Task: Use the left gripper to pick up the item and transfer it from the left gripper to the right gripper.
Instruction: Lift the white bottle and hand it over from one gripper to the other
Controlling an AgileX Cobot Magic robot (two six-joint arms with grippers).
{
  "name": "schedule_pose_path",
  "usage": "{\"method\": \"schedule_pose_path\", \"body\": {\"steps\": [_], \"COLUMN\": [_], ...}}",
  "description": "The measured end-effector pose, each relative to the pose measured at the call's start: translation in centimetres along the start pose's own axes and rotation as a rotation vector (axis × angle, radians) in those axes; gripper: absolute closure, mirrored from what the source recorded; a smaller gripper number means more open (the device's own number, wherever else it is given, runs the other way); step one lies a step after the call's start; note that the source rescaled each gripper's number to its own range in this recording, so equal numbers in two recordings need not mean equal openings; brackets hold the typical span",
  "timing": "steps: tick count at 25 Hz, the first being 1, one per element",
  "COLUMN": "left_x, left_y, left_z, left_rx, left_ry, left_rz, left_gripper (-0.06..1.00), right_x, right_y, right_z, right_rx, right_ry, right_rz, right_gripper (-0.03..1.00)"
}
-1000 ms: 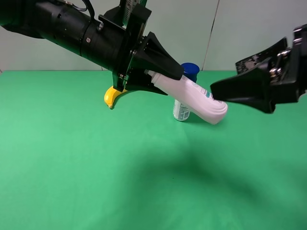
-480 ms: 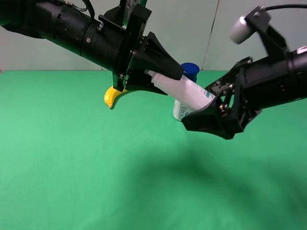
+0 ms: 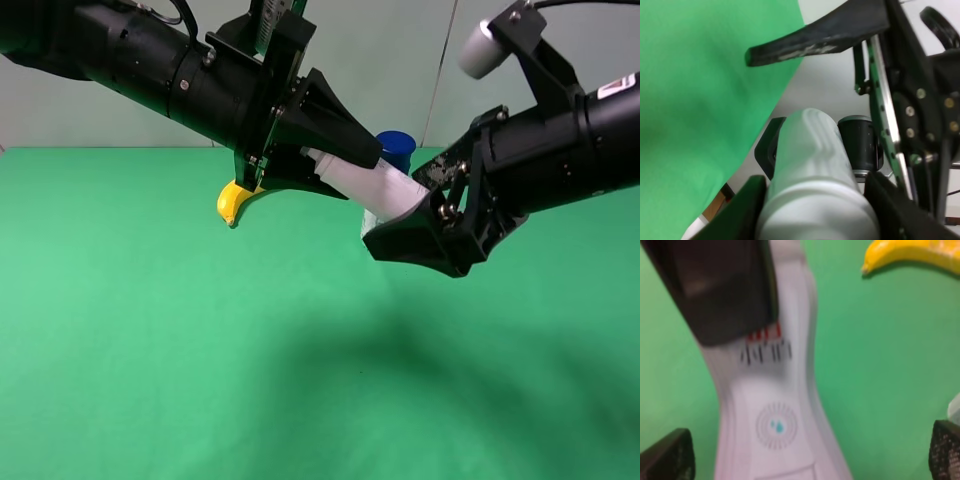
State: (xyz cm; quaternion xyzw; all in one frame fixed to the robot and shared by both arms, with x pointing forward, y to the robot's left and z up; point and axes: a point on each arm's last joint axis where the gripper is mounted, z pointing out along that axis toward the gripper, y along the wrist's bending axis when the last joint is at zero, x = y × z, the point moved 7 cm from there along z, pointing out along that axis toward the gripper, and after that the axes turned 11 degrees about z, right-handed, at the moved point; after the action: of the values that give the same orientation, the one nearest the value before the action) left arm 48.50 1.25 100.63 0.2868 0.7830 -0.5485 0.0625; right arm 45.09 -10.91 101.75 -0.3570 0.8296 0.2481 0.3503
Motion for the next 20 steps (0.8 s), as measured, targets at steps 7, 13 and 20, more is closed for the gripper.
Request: {"method": "schedule_pose_path", "body": {"steps": [7,13,20], "left_x": [0.07,0.07,0.01], "left_y": [0.10,0.11,0.15], "left_z": [0.00,0.00,0.00], "left_rx": [-0.006,-0.007,-0.009], "left_ry": [0.004,0.005,0.001], "left_rz": [0.003,0.003,0.003], "left_gripper": [0.94,0.94,0.94], "right_x": [0.11,0.23,0.36], "right_y": [0.22,0.35,0.48], "right_z": [-0.04,-0.04,-0.05], "right_rx": [-0.013,-0.021,-0.029], "right_ry": [0.011,0.019,0.026], "right_rz": [-0.001,-0.001,-0.001], "right_gripper": [0.15,0.46,0.75]}}
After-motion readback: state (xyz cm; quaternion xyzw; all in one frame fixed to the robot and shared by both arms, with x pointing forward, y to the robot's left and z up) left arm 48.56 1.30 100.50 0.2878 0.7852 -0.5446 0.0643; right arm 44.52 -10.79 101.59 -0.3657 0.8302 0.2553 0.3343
